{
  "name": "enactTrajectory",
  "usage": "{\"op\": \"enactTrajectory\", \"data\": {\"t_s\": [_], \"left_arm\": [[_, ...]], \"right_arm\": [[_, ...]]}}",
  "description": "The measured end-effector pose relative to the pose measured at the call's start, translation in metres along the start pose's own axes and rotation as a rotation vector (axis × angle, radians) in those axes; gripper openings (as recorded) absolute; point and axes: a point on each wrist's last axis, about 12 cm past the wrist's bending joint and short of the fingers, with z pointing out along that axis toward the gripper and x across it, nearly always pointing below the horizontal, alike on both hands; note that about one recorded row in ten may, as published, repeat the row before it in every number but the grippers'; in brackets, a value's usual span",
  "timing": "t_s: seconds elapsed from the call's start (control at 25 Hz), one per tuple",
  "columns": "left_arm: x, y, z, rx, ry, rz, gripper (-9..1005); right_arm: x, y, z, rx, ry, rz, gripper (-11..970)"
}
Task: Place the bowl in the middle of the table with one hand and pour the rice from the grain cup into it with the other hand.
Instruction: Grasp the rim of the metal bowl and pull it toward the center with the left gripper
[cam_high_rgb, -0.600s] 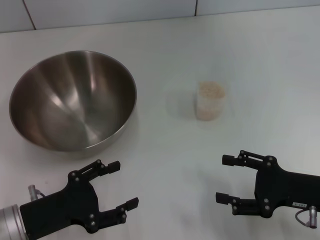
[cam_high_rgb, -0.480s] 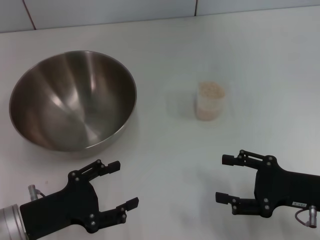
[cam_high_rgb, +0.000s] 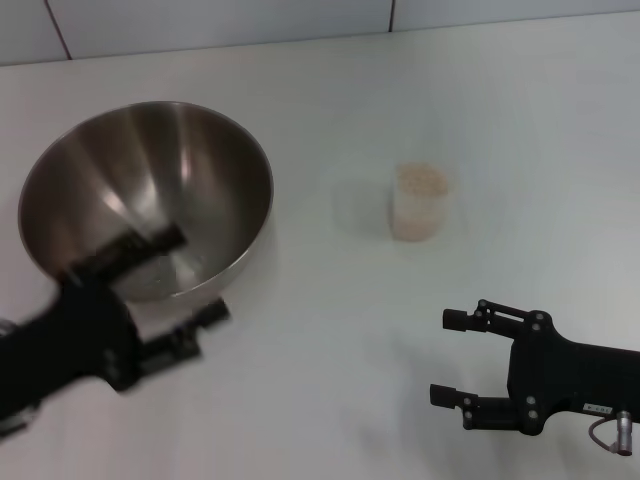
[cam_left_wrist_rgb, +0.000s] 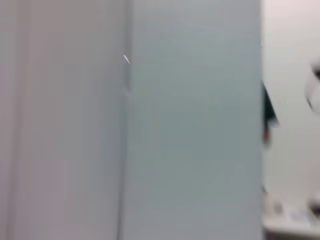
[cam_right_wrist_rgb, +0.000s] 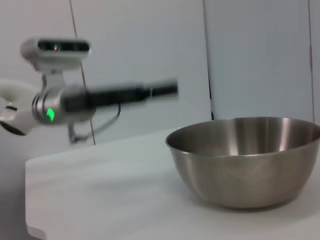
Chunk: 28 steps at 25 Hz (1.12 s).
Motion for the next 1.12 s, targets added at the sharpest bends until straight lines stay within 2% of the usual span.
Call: {"op": "enactTrajectory", "data": {"t_s": [0.12, 0.2, 0.24, 0.36, 0.4, 0.44, 0.6, 0.68, 0.84, 1.12], "left_arm": [[-0.029, 0.027, -0.008, -0.061, -0.036, -0.086, 839], [-0.048, 0.048, -0.012, -0.13, 0.036, -0.151, 839], [-0.059, 0.059, -0.014, -0.201, 0.101, -0.161, 839], [-0.081, 0.078, -0.018, -0.368, 0.218, -0.162, 839], [-0.081, 0.078, -0.018, -0.368, 0.218, -0.162, 838], [-0.094, 0.095, -0.018, -0.486, 0.309, -0.214, 838], [-0.096, 0.115, -0.014, -0.566, 0.426, -0.288, 838], [-0.09, 0.124, -0.01, -0.585, 0.506, -0.322, 838], [-0.078, 0.132, -0.002, -0.592, 0.603, -0.356, 837], [-0.071, 0.137, 0.003, -0.609, 0.656, -0.391, 837]], "right_arm": [[0.0, 0.0, 0.0, 0.0, 0.001, 0.0, 818], [0.0, 0.0, 0.0, 0.0, 0.001, 0.0, 818], [0.0, 0.0, 0.0, 0.0, 0.001, 0.0, 818], [0.0, 0.0, 0.0, 0.0, 0.001, 0.001, 818], [0.0, 0.0, 0.0, 0.0, 0.001, 0.001, 818], [0.0, 0.0, 0.0, 0.0, 0.002, 0.001, 818], [0.0, 0.0, 0.001, -0.002, 0.001, -0.002, 818], [0.0, -0.001, 0.001, -0.003, 0.001, -0.002, 818], [0.0, -0.001, 0.001, -0.003, 0.001, -0.002, 818], [-0.001, -0.001, 0.001, -0.003, 0.001, -0.003, 818]]}}
